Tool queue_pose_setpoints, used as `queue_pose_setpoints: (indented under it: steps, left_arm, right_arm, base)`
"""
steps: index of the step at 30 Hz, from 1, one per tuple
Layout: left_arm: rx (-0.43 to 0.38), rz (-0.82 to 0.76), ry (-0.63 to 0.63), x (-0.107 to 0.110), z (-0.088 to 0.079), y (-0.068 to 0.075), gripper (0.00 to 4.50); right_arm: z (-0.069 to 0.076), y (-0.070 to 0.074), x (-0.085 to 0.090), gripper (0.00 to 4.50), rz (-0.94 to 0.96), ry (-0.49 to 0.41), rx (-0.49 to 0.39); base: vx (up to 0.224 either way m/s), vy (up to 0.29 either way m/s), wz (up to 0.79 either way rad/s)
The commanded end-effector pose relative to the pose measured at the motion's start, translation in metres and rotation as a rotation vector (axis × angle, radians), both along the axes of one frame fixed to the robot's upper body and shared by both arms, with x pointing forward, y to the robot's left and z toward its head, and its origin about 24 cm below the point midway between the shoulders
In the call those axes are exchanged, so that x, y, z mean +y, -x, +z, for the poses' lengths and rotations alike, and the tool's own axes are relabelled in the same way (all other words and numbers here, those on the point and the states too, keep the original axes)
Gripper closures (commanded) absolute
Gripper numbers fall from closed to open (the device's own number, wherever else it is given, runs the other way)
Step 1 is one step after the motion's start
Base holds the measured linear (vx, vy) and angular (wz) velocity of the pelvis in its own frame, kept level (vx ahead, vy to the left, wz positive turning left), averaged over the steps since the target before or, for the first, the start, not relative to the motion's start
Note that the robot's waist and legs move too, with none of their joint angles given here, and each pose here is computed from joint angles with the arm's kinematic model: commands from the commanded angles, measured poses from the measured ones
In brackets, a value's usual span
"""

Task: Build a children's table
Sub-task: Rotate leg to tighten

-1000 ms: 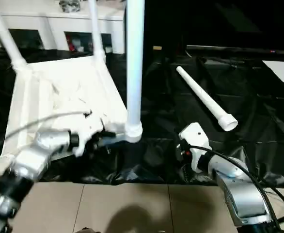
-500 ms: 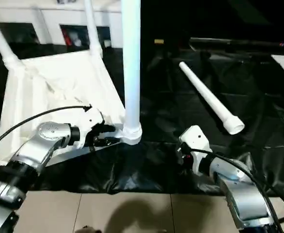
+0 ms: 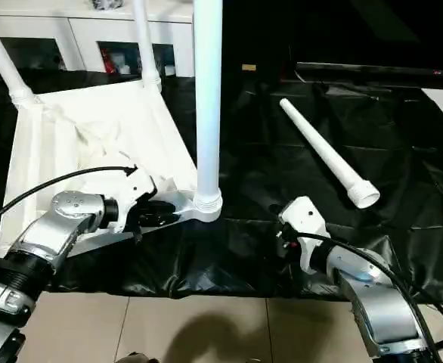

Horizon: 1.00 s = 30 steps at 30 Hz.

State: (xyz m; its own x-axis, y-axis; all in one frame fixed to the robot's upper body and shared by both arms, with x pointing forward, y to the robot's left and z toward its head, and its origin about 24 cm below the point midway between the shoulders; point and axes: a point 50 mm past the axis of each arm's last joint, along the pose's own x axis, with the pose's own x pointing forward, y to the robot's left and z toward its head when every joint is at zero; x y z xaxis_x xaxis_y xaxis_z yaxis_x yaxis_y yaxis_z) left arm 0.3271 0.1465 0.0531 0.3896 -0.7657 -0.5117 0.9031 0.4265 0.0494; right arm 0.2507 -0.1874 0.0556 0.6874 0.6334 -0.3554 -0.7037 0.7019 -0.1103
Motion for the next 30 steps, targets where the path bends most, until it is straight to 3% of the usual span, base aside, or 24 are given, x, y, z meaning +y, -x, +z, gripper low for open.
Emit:
queue_pose_setpoints:
  steps: [1,2,6,9,14,19,30]
  left_arm:
    - [0.03,0.02,-0.014,0.004,-0.006,0.002,3.63]
    - [0.031,0.02,-0.015,0.004,-0.007,0.002,3.94]
    - [0.029,-0.001,-0.057,0.005,-0.01,0.004,4.03]
    - [0.032,-0.026,-0.079,0.006,-0.011,0.005,4.45]
    - [0.032,-0.083,-0.083,0.004,-0.011,0.008,4.44]
    - [0.062,-0.251,0.021,-0.012,-0.007,0.022,4.44]
    - [0.074,-0.321,0.043,-0.021,-0.008,0.028,4.44]
  right_arm:
    - [0.004,0.0,0.0,0.0,0.011,0.001,-0.016]
    - [0.004,0.0,0.0,0.0,0.011,0.0,-0.016]
    - [0.005,-0.001,0.002,0.0,0.015,-0.043,-0.001]
    - [0.006,-0.001,0.005,0.0,0.037,-0.075,0.013]
    - [0.008,-0.004,0.009,0.0,0.096,-0.074,0.012]
    - [0.012,-0.019,0.015,0.0,0.129,-0.042,-0.029]
    - [0.01,-0.017,0.037,0.0,0.376,-0.008,0.034]
  base:
    - [0.0,0.0,0.0]
    - [0.0,0.0,0.0]
    - [0.0,0.0,0.0]
    - [0.0,0.0,0.0]
    - [0.0,0.0,0.0]
    - [0.0,0.0,0.0]
    - [0.0,0.0,0.0]
